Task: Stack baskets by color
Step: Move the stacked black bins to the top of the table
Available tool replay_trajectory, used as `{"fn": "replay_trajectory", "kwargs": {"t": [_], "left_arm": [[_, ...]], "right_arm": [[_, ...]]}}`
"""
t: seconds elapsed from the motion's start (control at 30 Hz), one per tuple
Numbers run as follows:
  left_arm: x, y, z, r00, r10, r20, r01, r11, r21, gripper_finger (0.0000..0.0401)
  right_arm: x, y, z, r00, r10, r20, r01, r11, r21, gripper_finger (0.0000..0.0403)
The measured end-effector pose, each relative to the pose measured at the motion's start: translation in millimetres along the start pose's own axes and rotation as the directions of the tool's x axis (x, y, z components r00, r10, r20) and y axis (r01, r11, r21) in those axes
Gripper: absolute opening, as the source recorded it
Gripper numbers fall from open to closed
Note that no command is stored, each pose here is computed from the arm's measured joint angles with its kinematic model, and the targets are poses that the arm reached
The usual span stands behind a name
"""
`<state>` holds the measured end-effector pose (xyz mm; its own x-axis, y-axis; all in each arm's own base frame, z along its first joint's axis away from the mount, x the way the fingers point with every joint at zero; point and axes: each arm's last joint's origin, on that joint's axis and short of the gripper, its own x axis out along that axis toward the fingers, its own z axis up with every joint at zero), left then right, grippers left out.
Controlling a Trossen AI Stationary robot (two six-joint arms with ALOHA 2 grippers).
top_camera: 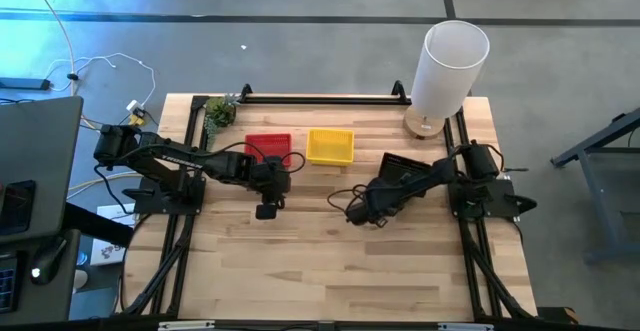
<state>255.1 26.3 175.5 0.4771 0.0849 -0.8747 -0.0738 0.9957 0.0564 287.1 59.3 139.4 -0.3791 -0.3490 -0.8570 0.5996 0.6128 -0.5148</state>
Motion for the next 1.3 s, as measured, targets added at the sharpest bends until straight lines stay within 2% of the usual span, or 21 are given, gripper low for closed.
{"fn": "replay_trajectory", "kwargs": {"t": [0.17,0.47,0.63,1.07,1.3], "left_arm": [[0.0,0.0,0.0,1.0,0.0,0.0,0.0,1.0,0.0,0.009],[0.0,0.0,0.0,1.0,0.0,0.0,0.0,1.0,0.0,0.009],[0.0,0.0,0.0,1.0,0.0,0.0,0.0,1.0,-0.001,0.009],[0.0,0.0,0.0,1.0,0.0,0.0,0.0,1.0,-0.003,0.009],[-0.1,-0.2,0.0,1.0,-0.01,0.001,0.01,1.0,-0.001,0.009]], "right_arm": [[-0.2,-1.1,-2.0,1.0,-0.006,-0.03,0.005,1.0,-0.027,0.0099],[-0.5,-10.0,-5.3,0.993,-0.092,-0.072,0.092,0.996,-0.004,0.0099],[-0.7,-14.9,-5.0,0.987,-0.149,-0.055,0.148,0.989,-0.015,0.0099],[5.1,-26.9,14.4,0.982,-0.19,-0.016,0.191,0.98,0.055,0.0099],[2.7,-28.8,10.5,0.976,-0.218,-0.013,0.218,0.976,0.021,0.0099]]}}
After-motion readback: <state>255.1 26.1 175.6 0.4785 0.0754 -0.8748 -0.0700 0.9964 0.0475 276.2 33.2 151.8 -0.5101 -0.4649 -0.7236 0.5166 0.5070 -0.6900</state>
